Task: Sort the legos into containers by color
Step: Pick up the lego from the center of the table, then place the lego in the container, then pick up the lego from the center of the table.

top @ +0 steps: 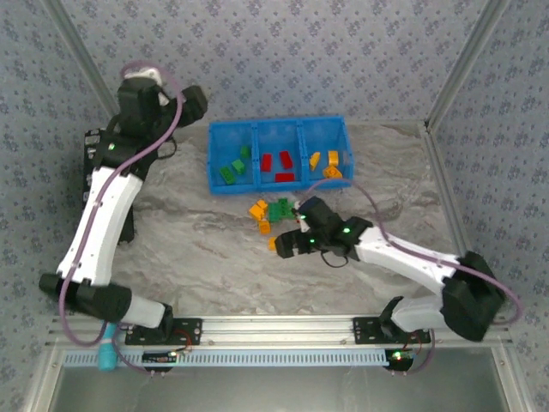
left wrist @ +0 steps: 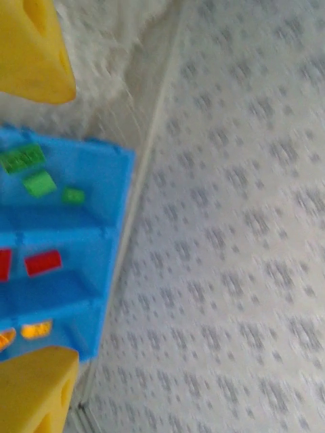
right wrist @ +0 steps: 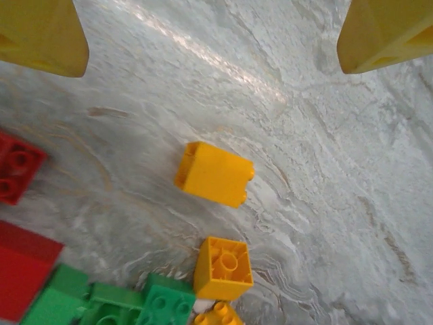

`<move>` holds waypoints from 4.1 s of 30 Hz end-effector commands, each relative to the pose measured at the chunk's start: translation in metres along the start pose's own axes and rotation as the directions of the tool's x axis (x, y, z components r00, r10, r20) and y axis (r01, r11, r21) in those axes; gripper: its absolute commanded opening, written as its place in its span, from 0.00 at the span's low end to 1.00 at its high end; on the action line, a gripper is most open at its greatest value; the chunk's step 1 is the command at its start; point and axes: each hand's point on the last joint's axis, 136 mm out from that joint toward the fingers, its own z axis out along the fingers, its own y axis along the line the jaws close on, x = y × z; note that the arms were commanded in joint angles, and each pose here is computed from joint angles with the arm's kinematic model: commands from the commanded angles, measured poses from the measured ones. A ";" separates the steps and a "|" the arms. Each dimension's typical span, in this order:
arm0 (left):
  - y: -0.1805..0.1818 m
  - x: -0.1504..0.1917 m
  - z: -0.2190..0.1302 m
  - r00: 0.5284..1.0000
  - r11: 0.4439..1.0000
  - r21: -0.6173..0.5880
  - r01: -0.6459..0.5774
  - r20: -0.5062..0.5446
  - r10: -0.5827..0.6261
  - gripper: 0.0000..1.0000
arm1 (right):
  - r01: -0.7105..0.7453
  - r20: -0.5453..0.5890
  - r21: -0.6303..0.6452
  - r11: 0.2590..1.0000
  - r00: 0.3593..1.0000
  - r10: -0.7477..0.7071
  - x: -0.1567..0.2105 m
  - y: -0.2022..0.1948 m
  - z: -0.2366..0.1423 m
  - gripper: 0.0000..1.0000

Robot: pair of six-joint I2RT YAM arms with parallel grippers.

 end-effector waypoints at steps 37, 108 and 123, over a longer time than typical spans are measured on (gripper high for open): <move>0.118 0.177 -0.010 0.926 0.985 -0.169 0.041 -0.365 -0.101 0.86 | 0.049 -0.189 0.265 0.963 0.982 0.002 -0.018 -0.032 0.070 0.46; -0.014 0.444 0.068 0.678 0.945 -0.127 -0.302 -0.725 0.119 0.52 | 0.072 0.363 0.394 0.916 0.904 -0.227 -0.230 -0.156 -0.080 0.82; -0.004 0.437 0.054 0.661 0.944 -0.116 -0.309 -0.739 0.126 0.25 | 0.009 0.357 0.447 0.895 0.915 -0.187 -0.202 -0.158 -0.114 0.83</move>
